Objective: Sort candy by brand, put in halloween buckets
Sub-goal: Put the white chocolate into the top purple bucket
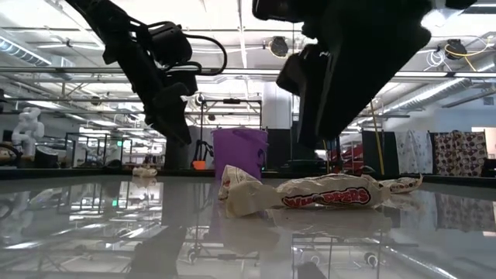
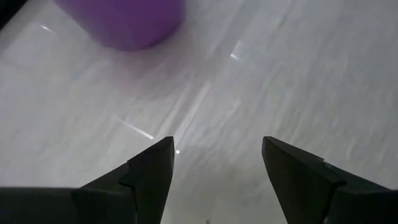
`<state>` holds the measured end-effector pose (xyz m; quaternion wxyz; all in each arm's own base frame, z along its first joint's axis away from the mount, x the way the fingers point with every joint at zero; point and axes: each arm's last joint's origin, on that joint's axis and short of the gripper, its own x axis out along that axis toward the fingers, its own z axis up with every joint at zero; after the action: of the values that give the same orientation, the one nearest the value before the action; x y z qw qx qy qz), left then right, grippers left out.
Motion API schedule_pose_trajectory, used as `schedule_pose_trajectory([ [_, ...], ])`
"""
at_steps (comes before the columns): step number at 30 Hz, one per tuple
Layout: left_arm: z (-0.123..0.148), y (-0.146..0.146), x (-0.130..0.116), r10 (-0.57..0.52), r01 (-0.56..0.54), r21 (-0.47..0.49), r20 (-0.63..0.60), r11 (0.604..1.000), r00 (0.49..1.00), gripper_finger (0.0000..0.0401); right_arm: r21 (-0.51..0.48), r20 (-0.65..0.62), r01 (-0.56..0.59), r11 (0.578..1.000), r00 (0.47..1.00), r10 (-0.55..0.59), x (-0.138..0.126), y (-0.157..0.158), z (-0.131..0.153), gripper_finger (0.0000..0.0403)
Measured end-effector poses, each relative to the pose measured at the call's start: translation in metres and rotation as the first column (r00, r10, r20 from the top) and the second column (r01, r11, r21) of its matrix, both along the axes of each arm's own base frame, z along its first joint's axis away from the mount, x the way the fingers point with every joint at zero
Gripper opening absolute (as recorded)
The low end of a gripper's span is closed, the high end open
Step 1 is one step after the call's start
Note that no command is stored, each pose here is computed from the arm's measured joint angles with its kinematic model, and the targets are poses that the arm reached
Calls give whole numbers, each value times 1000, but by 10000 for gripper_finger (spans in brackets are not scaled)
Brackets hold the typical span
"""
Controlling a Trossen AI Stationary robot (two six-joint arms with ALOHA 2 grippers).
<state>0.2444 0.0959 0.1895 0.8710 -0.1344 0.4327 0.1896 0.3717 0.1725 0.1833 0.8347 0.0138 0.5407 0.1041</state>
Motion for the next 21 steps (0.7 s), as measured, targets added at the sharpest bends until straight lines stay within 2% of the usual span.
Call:
schedule_pose_trajectory([
  [12, -1, -1, 0, -45, 46, 21, -19, 999, 999, 251, 35, -50, 134, 990, 990, -132, 7, -1, -20, 141],
  [21, 0, -1, 0, -46, 47, 23, -19, 999, 999, 251, 30, -93, 173, 984, 981, -170, 11, 1, -39, 141],
])
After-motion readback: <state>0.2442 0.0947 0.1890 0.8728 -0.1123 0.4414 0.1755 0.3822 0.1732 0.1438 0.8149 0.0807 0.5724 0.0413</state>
